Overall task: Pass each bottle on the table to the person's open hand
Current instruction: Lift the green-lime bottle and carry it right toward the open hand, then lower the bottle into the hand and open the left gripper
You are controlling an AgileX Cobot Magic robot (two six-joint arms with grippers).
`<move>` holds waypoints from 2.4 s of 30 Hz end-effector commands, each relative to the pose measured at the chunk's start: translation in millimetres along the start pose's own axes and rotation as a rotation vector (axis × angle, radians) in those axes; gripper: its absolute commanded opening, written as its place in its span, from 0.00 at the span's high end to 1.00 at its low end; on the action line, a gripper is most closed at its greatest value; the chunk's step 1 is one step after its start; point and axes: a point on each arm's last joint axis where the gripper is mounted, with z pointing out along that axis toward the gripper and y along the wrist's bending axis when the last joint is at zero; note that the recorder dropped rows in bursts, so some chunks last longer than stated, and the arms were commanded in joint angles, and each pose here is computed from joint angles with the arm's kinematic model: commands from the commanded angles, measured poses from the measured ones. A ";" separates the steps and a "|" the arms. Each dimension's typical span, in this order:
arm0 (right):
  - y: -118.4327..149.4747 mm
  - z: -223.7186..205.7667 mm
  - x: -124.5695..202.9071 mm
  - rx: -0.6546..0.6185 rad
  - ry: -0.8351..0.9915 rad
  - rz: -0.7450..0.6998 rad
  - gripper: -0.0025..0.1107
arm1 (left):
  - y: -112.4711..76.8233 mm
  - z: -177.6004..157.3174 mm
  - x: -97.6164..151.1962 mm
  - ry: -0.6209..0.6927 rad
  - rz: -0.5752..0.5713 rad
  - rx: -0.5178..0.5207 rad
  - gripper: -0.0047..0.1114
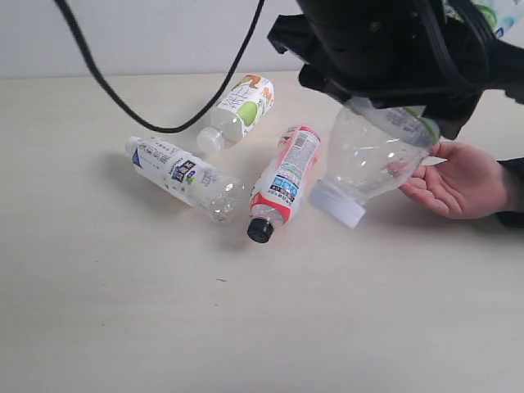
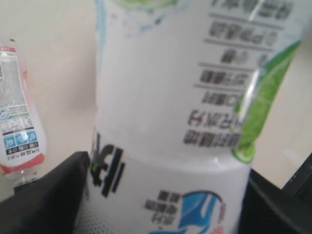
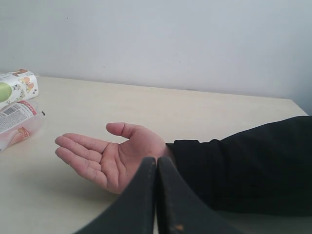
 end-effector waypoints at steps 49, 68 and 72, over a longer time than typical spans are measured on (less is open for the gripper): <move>0.0 -0.1 0.9 0.003 -0.005 0.002 0.97 | 18.9 191.4 -32.4 -0.050 -0.760 0.344 0.84; 0.0 -0.1 0.9 0.003 -0.005 0.002 0.97 | 30.2 232.0 -20.0 -0.056 -0.832 0.332 0.74; 0.0 -0.1 0.9 0.003 -0.005 0.002 0.97 | 30.0 233.6 -19.1 -0.050 -0.845 0.337 0.73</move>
